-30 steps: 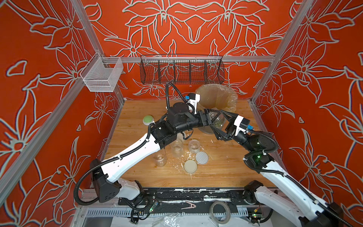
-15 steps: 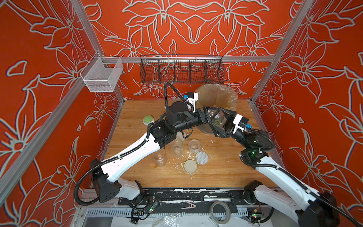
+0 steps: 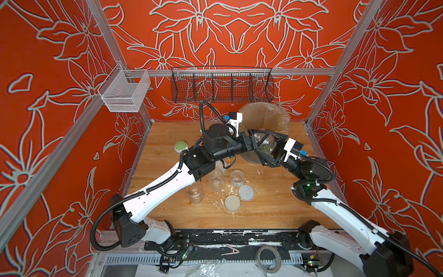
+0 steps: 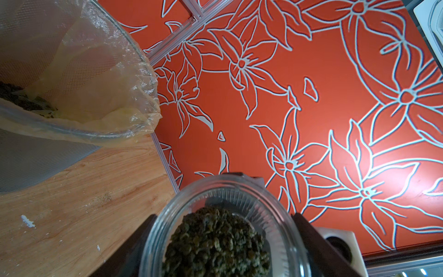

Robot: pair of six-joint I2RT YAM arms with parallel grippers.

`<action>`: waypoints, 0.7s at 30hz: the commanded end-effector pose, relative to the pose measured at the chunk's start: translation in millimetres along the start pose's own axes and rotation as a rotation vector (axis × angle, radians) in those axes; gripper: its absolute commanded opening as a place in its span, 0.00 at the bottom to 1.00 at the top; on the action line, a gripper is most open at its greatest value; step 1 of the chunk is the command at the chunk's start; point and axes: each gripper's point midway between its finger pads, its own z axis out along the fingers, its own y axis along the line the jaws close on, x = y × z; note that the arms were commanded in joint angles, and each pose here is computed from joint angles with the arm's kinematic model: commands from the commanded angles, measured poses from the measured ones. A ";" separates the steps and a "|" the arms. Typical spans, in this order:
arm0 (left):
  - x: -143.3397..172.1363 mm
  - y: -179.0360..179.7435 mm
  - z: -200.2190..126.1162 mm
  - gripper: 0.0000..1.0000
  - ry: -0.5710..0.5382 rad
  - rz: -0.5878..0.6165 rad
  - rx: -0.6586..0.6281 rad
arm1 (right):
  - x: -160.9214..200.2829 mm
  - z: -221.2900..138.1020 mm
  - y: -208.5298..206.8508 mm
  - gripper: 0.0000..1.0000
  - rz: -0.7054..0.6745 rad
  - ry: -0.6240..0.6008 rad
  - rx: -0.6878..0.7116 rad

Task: Empty moldy tea leaves from jars
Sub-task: Adjust the jar.

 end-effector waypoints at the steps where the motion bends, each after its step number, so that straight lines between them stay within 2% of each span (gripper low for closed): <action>1: -14.6 -36.1 -7.3 0.82 -0.045 0.062 0.102 | -38.0 6.0 -3.9 0.38 -0.017 -0.100 0.015; 3: -17.6 -38.1 -8.7 1.00 -0.059 0.083 0.101 | -44.5 5.4 -6.7 0.32 -0.021 -0.114 0.034; 9: -24.2 -39.6 -11.3 0.97 -0.088 0.132 0.084 | -62.7 4.0 -13.4 0.22 -0.021 -0.146 0.074; 17: -42.0 -39.3 -35.9 0.97 -0.190 0.239 0.008 | -79.4 5.1 -25.8 0.19 -0.036 -0.154 0.143; 21: -47.1 -35.1 -55.1 0.97 -0.241 0.326 -0.040 | -78.3 13.8 -41.5 0.19 -0.036 -0.102 0.206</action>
